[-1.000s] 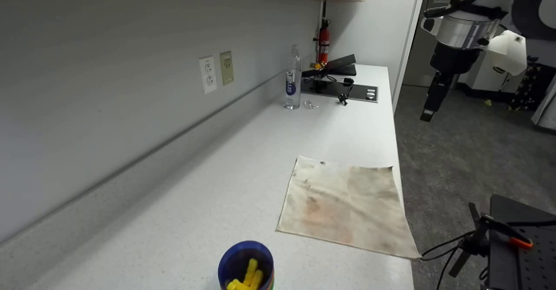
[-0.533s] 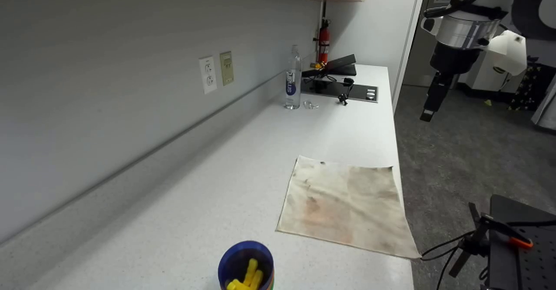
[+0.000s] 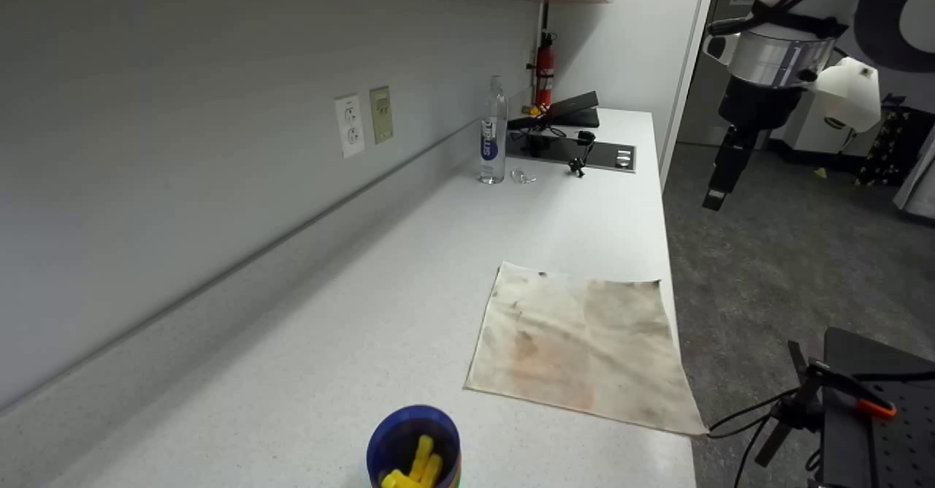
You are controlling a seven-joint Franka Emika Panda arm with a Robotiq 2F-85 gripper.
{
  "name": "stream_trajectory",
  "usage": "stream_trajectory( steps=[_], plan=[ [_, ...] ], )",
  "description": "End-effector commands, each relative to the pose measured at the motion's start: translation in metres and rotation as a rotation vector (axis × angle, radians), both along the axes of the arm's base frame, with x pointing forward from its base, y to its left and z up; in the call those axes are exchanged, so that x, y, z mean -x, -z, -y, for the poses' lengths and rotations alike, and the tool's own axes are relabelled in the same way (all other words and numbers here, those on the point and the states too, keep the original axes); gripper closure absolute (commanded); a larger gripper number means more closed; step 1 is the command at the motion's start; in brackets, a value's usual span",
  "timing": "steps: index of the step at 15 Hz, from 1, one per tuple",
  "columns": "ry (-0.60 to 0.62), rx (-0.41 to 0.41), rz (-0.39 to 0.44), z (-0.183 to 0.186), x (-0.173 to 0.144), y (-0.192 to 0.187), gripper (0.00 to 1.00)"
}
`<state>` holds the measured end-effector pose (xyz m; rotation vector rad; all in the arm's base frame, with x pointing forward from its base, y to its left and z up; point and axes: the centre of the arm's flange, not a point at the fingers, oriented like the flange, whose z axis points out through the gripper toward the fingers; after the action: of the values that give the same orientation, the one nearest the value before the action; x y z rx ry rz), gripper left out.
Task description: Fold the towel on the table diagonally twice.
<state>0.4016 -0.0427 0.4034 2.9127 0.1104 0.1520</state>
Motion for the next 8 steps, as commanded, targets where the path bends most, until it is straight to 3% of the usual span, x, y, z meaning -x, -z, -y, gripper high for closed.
stream_trajectory(
  steps=[1, 8],
  plan=[
    [0.004, -0.069, 0.022, -0.005, -0.012, 0.011, 0.00],
    [0.032, -0.190, 0.082, -0.013, -0.033, 0.048, 0.00]
  ],
)
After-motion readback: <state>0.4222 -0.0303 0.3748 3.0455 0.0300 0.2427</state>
